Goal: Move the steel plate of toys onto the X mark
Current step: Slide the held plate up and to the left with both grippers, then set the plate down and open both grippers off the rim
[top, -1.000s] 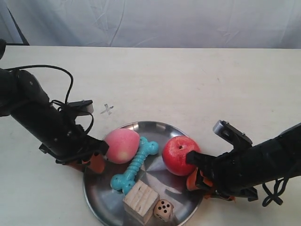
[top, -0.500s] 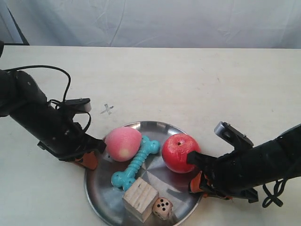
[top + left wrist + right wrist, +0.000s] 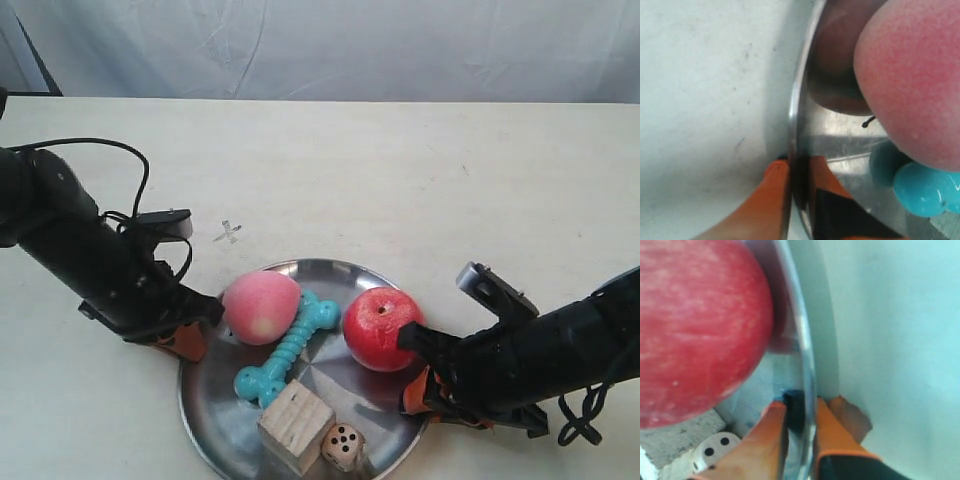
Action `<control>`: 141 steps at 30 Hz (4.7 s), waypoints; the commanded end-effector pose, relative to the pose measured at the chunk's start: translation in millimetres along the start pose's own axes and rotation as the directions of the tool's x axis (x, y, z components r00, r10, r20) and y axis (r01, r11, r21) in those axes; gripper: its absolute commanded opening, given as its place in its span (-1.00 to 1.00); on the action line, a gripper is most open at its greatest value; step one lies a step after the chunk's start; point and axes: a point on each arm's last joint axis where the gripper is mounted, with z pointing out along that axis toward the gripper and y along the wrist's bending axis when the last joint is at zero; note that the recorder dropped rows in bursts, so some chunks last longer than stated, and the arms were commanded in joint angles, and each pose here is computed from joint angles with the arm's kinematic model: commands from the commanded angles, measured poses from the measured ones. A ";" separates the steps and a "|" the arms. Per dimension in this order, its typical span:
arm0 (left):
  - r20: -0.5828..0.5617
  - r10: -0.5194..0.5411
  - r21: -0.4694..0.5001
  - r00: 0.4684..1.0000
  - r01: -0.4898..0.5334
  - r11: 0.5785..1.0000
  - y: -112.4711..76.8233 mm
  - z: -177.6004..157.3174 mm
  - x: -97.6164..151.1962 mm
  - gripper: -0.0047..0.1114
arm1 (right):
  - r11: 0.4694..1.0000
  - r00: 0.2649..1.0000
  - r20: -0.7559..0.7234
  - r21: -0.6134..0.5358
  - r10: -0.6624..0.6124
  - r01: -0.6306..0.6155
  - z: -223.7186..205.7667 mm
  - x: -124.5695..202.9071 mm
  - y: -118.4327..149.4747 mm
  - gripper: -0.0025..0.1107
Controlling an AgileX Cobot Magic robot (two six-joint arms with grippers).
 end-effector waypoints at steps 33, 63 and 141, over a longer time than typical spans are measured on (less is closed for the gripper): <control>-0.338 0.078 0.124 0.938 -0.038 0.992 -28.6 -26.5 -1.7 -0.92 | 0.983 0.953 -0.302 -0.162 0.032 -0.084 9.2 -4.2 31.9 -0.97; -0.201 0.086 -0.131 0.976 -0.114 0.985 -11.1 -74.1 -76.3 -0.92 | 0.831 0.926 -0.376 -0.501 0.042 -0.241 47.8 -116.1 113.0 -0.97; -0.089 -0.134 -0.300 0.987 0.102 0.948 70.7 -66.2 -147.8 -0.26 | 0.986 0.979 -0.200 0.169 0.025 0.010 67.2 -170.7 83.1 -0.22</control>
